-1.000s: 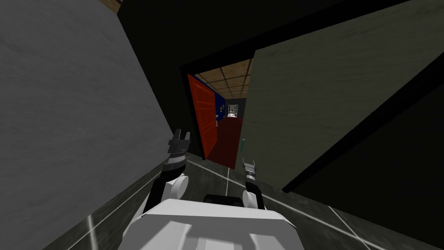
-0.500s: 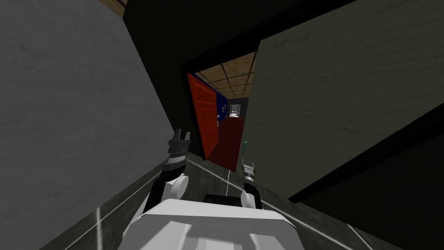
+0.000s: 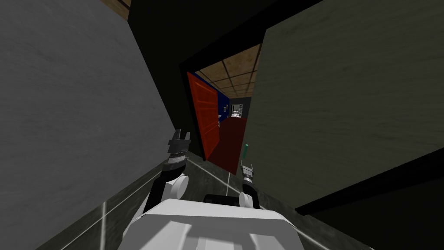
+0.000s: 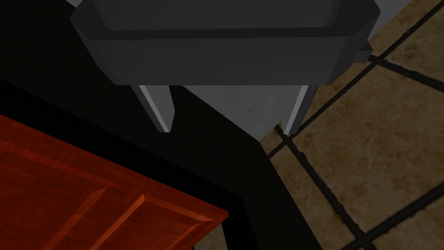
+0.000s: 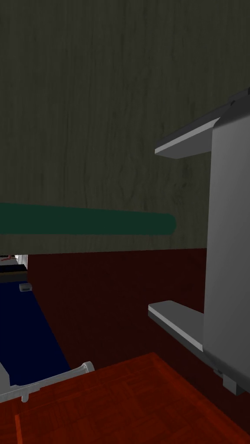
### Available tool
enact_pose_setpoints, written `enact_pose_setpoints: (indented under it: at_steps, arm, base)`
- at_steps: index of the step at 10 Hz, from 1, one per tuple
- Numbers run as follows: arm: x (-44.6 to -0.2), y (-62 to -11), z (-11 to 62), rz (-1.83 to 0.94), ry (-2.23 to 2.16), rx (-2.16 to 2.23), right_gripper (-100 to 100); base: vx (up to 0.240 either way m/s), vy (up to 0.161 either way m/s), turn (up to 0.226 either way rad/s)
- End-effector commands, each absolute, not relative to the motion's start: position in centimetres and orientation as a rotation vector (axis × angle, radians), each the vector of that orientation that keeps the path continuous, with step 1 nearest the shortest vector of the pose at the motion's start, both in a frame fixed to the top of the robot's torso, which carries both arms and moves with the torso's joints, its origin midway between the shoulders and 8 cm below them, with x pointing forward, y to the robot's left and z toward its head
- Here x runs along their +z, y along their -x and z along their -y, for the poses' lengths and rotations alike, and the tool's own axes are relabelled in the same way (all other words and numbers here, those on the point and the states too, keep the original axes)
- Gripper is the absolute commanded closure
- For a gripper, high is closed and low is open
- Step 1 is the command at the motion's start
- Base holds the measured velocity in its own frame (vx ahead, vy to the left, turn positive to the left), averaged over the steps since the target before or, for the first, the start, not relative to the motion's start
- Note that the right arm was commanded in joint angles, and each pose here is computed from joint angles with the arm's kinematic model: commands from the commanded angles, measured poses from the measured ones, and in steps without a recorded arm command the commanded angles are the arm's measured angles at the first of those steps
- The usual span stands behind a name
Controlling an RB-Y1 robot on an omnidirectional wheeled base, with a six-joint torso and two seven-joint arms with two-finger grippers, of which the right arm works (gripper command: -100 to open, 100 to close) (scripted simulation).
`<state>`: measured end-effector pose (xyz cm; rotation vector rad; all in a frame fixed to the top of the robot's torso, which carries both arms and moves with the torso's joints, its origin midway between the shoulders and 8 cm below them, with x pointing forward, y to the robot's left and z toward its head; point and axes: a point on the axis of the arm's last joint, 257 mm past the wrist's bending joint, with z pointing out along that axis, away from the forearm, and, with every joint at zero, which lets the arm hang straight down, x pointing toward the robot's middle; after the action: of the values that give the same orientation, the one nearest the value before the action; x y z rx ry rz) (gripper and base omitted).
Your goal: Push the door open
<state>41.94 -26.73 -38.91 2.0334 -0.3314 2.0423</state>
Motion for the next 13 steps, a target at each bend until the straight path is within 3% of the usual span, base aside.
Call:
enact_pose_setpoints:
  at_steps: [1, 9, 10, 13]
  arm:
    - [-38.8, -41.9, 28.1, 0.306, -2.019, 2.034, -100]
    - [-39.0, -42.0, 28.7, 0.334, -2.021, 2.028, -100]
    - [-39.0, -42.0, 28.7, 0.334, -2.021, 2.028, 100]
    - [-39.0, -42.0, 28.7, 0.334, -2.021, 2.028, 100]
  base:
    - [0.115, -0.053, 0.020]
    - [0.186, -0.055, 0.021]
    - [-0.011, 0.003, -0.017]
    - [-0.016, 0.006, 0.006]
